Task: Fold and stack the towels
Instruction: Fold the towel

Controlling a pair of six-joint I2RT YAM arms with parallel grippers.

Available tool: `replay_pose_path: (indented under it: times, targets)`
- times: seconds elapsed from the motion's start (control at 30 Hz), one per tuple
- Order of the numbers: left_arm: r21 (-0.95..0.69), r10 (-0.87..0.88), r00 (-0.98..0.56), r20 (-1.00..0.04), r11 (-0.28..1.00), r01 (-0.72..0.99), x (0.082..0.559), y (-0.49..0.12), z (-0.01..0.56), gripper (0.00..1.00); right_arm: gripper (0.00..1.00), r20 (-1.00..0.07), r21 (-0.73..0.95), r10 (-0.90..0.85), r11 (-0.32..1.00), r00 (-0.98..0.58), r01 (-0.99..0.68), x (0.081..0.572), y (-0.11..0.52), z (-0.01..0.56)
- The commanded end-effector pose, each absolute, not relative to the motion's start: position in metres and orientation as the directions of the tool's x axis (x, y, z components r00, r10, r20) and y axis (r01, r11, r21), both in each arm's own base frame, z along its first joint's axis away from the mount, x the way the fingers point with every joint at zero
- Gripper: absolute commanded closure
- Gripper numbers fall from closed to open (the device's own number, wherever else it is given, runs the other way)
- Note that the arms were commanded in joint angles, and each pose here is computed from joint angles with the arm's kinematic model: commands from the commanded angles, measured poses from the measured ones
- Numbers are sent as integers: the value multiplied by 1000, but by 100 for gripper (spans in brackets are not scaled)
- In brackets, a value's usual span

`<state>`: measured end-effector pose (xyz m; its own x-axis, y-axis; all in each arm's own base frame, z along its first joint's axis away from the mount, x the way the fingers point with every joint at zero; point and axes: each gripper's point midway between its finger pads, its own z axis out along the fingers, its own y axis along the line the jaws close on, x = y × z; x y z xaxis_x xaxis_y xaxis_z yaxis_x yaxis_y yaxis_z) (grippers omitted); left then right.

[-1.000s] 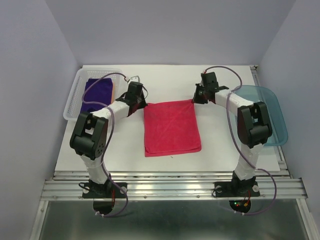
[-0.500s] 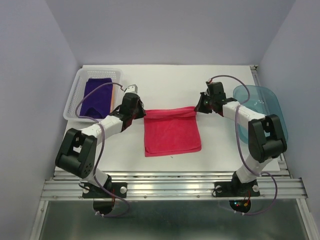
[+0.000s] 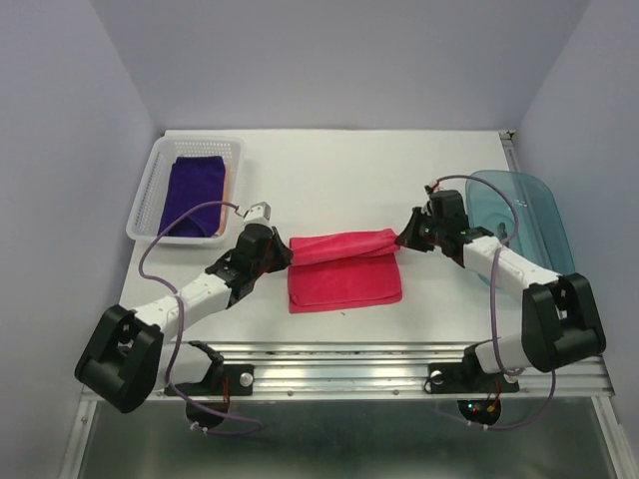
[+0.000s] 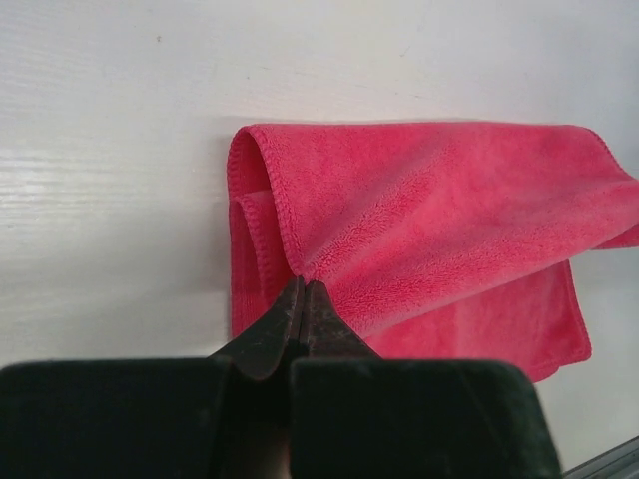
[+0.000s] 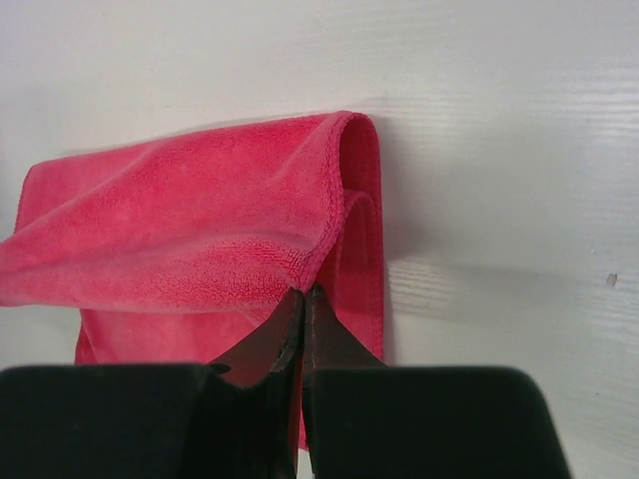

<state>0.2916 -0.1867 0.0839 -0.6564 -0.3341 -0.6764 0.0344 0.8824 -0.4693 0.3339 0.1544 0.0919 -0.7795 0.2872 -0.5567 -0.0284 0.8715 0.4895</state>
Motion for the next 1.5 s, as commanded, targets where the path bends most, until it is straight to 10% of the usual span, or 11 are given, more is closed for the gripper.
replay_pose_path:
  times: [0.0,0.9,1.07,1.2,1.33,1.47]
  targets:
    - [-508,-402,-617,-677,861,-3,282,-180,92,100,99,-566,540,316,840,-762,-52,322,158,101]
    - [-602,-399,-750,-527,799,-2,199,-188,49,100,99,-441,640,312,767,-841,-51,228,160,67]
    - [-605,-397,-770,-500,796,-18,193,-189,45,99,87,-404,634,313,773,-860,-16,216,157,53]
    - [-602,-397,-777,-489,798,-28,189,-188,48,62,68,-393,623,313,782,-865,1,208,153,48]
    - [-620,-381,-795,-471,785,-9,178,-190,56,2,40,-391,627,308,779,-867,-6,202,152,53]
    - [-620,-391,-776,-495,784,1,180,-186,67,1,14,-426,626,314,780,-848,-26,205,151,65]
